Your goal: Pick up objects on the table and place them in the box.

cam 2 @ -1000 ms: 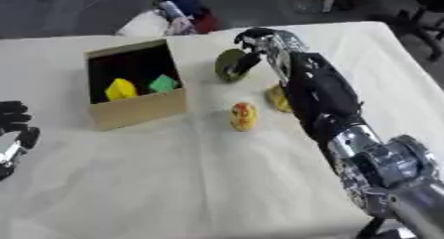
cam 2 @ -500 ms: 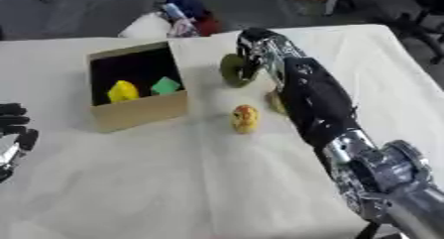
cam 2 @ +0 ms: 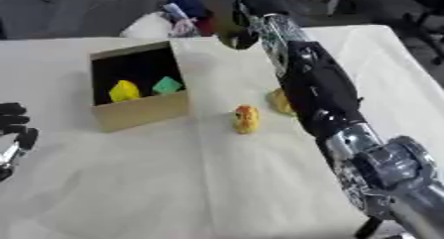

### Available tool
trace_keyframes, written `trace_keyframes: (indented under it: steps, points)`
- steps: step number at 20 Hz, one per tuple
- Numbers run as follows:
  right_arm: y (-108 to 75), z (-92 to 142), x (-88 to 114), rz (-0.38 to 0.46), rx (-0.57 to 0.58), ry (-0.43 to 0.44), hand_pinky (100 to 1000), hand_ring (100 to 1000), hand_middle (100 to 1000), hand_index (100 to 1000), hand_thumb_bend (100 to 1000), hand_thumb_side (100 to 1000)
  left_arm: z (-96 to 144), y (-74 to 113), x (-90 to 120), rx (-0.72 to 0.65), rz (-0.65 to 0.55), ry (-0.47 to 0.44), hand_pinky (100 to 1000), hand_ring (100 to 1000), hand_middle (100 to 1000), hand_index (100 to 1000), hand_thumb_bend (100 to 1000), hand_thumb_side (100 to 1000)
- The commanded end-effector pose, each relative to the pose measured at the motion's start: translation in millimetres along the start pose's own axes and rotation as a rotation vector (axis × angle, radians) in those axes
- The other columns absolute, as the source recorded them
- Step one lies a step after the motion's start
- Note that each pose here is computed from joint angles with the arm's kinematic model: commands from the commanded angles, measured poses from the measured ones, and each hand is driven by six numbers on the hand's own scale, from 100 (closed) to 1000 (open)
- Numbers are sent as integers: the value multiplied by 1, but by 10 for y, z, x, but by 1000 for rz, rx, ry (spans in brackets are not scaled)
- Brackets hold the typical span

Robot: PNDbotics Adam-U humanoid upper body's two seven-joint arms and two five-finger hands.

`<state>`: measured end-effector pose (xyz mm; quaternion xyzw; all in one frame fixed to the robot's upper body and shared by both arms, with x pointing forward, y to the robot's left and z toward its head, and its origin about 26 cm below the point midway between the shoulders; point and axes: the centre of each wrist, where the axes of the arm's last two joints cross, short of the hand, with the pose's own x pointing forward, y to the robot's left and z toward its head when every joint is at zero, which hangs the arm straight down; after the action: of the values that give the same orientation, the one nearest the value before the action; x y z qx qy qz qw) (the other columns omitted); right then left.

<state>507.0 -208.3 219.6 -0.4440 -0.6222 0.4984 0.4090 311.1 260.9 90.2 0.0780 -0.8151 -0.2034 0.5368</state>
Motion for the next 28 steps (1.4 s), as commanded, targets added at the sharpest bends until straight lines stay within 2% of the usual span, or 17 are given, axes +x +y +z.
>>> trace_keyframes:
  steps: [1,2,3,4,6,9,10,11,12,13,15,18,24,28]
  points:
    - [-218,-77,219,-12,-41,-83,606,506,313,376,100,100,-46,42,67,-2,-12,-29,743,730,693,783,460,394]
    - [-182,-96,311,-14,-20,-110,608,508,315,379,100,100,-50,37,70,-5,-10,-31,743,730,693,783,461,394]
    - [-149,-110,385,-14,-1,-131,613,514,315,384,321,100,-53,33,72,-7,-9,-32,743,730,693,783,461,394]
    - [-95,-123,477,-14,27,-158,622,527,335,399,100,100,-59,29,77,-9,-8,-35,743,730,693,783,460,394]
    - [1,-140,643,-6,81,-206,635,544,363,426,100,100,-68,21,84,-14,-6,-39,743,730,693,783,460,394]
    - [120,-143,841,21,154,-265,672,605,486,573,100,100,-77,10,91,-18,-2,-43,743,730,693,784,460,394]
    - [153,-140,890,37,182,-283,716,702,664,799,193,128,-78,8,92,-19,-1,-43,743,730,693,784,460,394]
    - [179,-137,928,55,215,-299,722,714,687,821,205,164,-77,7,91,-19,-1,-43,743,730,693,784,460,394]
    - [213,-132,958,75,257,-311,761,784,818,950,289,392,-77,8,91,-19,-1,-43,743,730,693,784,460,396]
    - [234,-129,978,94,299,-318,778,808,866,985,315,462,-75,8,89,-19,0,-42,743,730,693,784,460,396]
    - [231,-123,993,136,353,-321,791,827,913,1000,351,531,-73,6,88,-19,0,-42,743,730,693,784,460,396]
    - [118,-113,961,160,345,-321,792,829,925,1000,348,548,-57,13,73,-16,-2,-35,743,730,693,784,461,399]
    - [-322,12,661,141,285,-388,792,827,900,1000,307,462,-2,49,29,1,-11,-13,743,730,693,783,459,398]
    - [-539,298,356,146,315,-444,792,825,858,956,279,407,31,77,6,14,-21,0,743,731,693,783,460,397]
